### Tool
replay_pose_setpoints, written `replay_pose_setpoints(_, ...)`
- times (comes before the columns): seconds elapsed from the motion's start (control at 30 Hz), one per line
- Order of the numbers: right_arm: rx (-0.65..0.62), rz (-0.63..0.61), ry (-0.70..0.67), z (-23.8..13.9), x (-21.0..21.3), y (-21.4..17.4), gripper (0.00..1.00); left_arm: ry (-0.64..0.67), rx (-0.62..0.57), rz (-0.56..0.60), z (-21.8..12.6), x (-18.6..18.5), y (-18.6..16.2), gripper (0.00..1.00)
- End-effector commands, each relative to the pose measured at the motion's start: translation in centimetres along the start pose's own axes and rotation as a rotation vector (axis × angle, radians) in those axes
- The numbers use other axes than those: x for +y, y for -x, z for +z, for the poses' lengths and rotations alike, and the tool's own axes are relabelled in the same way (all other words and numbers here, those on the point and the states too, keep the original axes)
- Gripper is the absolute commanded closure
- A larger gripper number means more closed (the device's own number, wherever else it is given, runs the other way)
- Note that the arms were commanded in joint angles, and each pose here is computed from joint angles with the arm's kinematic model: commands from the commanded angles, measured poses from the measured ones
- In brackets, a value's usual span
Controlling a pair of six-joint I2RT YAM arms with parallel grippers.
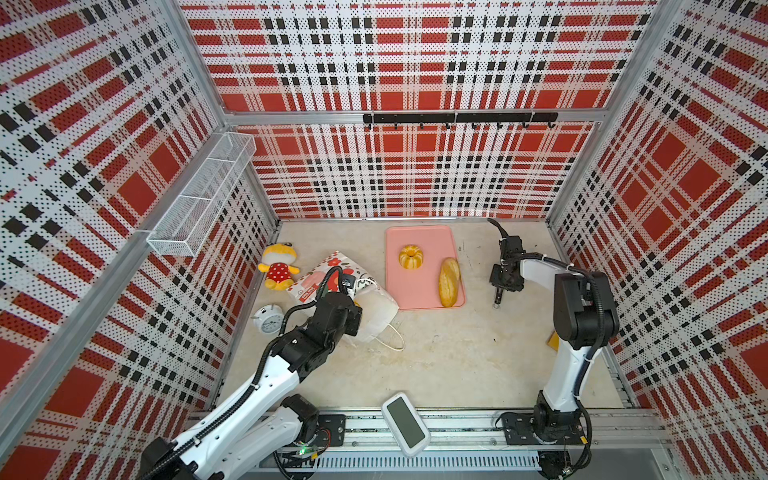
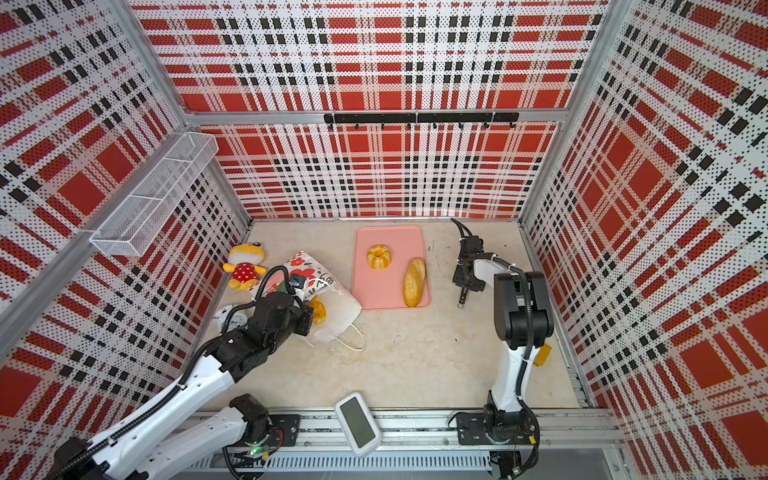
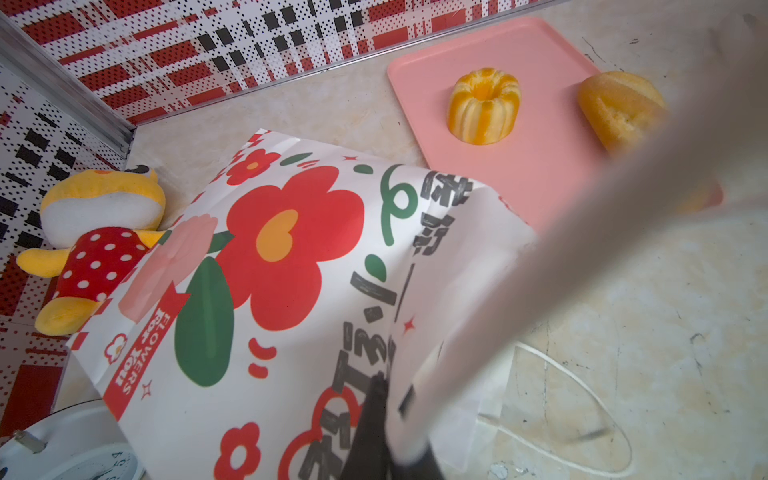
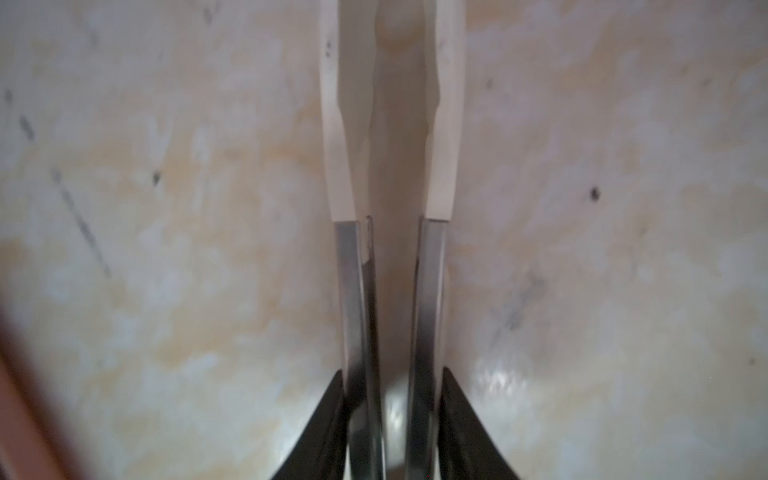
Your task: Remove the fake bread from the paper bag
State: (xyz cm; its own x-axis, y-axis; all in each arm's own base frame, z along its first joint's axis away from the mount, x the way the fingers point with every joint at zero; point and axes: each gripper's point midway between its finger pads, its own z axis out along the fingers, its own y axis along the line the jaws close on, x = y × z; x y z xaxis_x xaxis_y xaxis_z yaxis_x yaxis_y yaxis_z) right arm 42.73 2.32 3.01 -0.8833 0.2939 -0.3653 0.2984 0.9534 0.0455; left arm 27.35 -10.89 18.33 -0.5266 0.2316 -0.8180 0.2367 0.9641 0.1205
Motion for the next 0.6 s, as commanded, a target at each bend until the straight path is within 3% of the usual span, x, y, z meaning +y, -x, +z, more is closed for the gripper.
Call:
replay_pose_setpoints(0.0, 0.005, -0.069, 0.105, -4.0, 1.4, -0.8, 0.67, -0.007, -0.024, -0.015, -0.4, 0.1, 0.9, 1.0)
replay_pose_setpoints(0.43, 0.059, -0.105, 0.357, -14.5, 3.6, -3.9, 0.62, -0.015, -0.049, -0.027, -0.9, 0.2, 1.3, 1.0)
replay_pose_setpoints(0.57, 0.096, -0.129, 0.464, -17.7, 4.8, -5.0, 0.66, -0.022, -0.056, -0.019, -1.0, 0.1, 1.5, 1.0)
